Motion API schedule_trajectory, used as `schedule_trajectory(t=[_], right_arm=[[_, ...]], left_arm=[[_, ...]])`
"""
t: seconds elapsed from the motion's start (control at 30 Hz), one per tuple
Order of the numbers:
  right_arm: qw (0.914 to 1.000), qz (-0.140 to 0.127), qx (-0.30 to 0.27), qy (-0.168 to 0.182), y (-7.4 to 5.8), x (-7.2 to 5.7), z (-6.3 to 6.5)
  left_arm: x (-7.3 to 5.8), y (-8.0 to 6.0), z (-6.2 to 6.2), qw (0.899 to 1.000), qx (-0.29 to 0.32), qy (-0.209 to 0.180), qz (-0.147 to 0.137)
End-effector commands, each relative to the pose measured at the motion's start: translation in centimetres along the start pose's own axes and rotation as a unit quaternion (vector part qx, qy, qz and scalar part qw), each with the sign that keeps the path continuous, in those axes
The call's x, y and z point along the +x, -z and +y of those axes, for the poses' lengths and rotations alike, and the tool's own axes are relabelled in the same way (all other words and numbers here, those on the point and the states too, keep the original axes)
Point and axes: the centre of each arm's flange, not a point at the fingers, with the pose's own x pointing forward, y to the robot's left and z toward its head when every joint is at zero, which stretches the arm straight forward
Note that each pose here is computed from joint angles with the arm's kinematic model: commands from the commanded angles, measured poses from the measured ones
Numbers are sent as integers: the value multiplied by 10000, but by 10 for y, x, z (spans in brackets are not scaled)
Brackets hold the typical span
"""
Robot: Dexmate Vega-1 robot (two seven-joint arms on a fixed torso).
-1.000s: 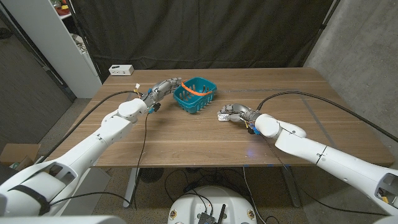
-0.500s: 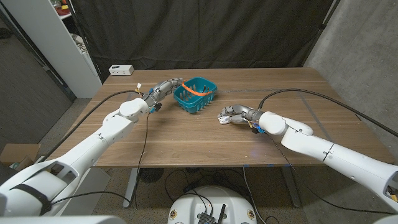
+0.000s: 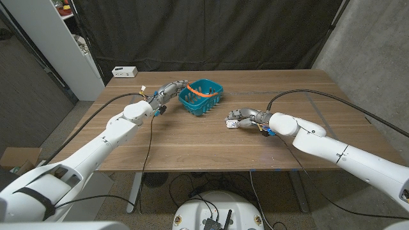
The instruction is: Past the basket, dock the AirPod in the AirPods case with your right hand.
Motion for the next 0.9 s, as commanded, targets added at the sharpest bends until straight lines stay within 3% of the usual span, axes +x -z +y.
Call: schedule_trajectory(t=[0.03, 0.43, 0.9], right_arm=[[9997, -42, -220, -120, 3, -8, -10], [9990, -92, -332, -281, 5, -16, -20], [9984, -454, -272, -208, -15, -13, -34]], left_arm=[[2, 3, 1, 10000, -57, 5, -65], [1, 6, 4, 10000, -87, -33, -28], [-6, 8, 8, 9999, -62, -137, -80]])
